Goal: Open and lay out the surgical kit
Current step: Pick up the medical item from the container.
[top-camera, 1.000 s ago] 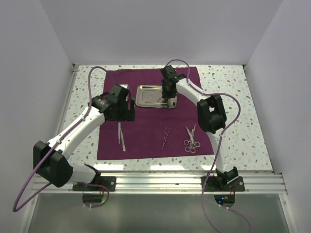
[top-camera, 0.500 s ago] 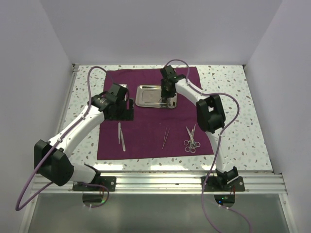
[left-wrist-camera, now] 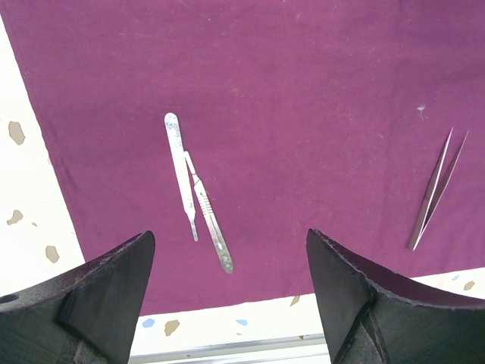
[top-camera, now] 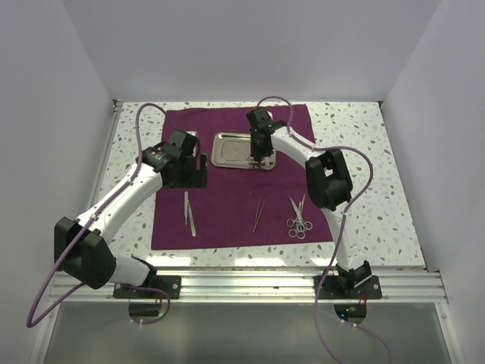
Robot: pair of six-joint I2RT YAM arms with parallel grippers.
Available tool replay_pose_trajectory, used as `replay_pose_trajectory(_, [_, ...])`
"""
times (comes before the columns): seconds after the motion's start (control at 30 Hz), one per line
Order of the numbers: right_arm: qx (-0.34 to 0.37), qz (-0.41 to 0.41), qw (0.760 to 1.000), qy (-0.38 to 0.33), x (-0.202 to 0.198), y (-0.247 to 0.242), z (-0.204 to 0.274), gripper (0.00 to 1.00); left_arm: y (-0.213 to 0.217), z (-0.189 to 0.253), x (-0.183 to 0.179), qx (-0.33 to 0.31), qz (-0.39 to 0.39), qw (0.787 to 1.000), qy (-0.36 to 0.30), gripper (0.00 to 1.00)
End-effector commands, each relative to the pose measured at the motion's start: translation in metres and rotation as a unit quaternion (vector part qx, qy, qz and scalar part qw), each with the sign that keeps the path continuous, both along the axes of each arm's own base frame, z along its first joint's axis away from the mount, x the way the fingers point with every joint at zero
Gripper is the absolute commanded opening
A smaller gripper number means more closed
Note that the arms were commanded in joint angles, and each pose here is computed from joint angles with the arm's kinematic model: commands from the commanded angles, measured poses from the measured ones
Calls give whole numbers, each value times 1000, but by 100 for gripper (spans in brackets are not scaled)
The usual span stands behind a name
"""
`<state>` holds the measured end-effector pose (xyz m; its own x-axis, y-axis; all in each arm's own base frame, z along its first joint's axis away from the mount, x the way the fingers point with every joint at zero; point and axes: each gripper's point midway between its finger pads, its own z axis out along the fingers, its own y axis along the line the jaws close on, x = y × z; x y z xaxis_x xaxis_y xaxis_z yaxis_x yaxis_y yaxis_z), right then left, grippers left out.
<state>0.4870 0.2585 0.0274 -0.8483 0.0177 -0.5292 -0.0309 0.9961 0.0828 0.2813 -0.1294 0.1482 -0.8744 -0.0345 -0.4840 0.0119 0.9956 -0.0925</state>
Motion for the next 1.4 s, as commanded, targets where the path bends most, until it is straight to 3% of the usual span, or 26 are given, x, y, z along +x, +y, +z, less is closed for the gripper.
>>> replay_pose_trajectory(0.0, [-47,-2,996,74,-41,-18,-33,31,-3,9,12,-7,-8,1000,-21,84])
replay_pose_trajectory(0.3, [-50,-7,997,59,-16,-9,-40,30,-2,11,10,-10,-6,1000,-21,84])
replay_pose_trajectory(0.57, [-101,-5,991,86,-19,-19,-60,0,1,16,8,-11,-3,1000,-28,84])
replay_pose_trajectory(0.7, [-101,2,991,88,-24,-20,-52,0,-1,17,8,-17,-4,999,-29,84])
replay_pose_trajectory(0.97, [-4,37,998,43,-18,11,52,0,-7,19,7,-39,-5,999,-35,84])
replay_pose_trajectory(1.17, [61,63,991,97,-55,26,84,0,-7,26,5,-49,-3,998,-46,83])
replay_pose_trajectory(1.37, [56,56,986,149,-98,8,91,0,-8,29,0,-64,1,997,-53,83])
